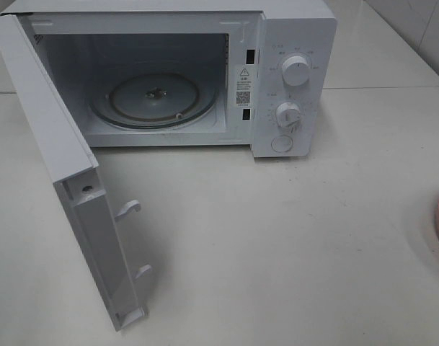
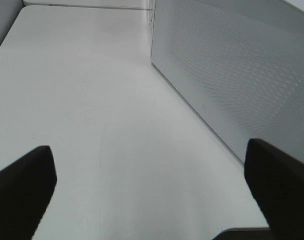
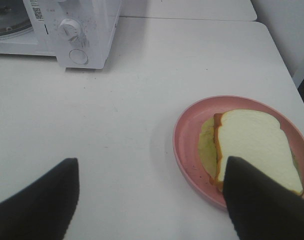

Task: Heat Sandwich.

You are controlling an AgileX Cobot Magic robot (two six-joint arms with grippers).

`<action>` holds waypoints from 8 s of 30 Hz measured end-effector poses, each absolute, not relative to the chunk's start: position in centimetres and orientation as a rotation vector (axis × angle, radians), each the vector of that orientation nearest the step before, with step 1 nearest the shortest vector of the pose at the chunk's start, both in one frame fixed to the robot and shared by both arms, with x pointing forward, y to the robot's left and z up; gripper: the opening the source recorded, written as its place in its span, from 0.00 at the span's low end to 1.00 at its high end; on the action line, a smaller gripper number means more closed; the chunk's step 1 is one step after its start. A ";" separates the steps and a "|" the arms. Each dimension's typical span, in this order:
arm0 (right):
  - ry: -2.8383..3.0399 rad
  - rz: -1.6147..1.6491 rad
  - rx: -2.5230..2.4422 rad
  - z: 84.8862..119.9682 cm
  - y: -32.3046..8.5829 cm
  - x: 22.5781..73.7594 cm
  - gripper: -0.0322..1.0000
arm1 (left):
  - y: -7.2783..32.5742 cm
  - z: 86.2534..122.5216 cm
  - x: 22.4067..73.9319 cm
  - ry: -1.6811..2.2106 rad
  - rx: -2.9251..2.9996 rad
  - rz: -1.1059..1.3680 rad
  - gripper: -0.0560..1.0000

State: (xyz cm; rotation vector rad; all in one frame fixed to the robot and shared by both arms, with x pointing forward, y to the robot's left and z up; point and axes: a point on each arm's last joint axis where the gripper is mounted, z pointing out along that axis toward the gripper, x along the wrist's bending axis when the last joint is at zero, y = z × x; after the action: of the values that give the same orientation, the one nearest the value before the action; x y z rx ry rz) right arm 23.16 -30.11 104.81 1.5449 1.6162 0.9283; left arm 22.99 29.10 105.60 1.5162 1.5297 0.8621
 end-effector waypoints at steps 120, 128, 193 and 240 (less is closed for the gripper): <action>1.616 0.929 1.544 104.8 -30.1 23.2 0.76 | 28.4 97.0 45.3 1.253 1.507 0.953 0.05; 1.616 0.929 1.544 104.8 -30.1 23.2 0.76 | 26.0 96.5 46.5 1.155 1.561 0.874 0.05; 1.616 0.929 1.544 104.8 -30.1 23.2 0.76 | 3.6 94.5 58.8 0.894 1.590 0.580 0.05; 1.615 0.929 1.545 104.8 -30.1 23.2 0.76 | 3.1 96.5 55.7 0.955 1.706 0.495 0.05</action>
State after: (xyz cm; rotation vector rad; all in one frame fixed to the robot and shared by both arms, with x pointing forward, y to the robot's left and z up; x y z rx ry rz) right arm 23.16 -30.11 104.82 1.5451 1.6149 0.9295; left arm 55.75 3.11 96.47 1.7058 0.9546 0.4947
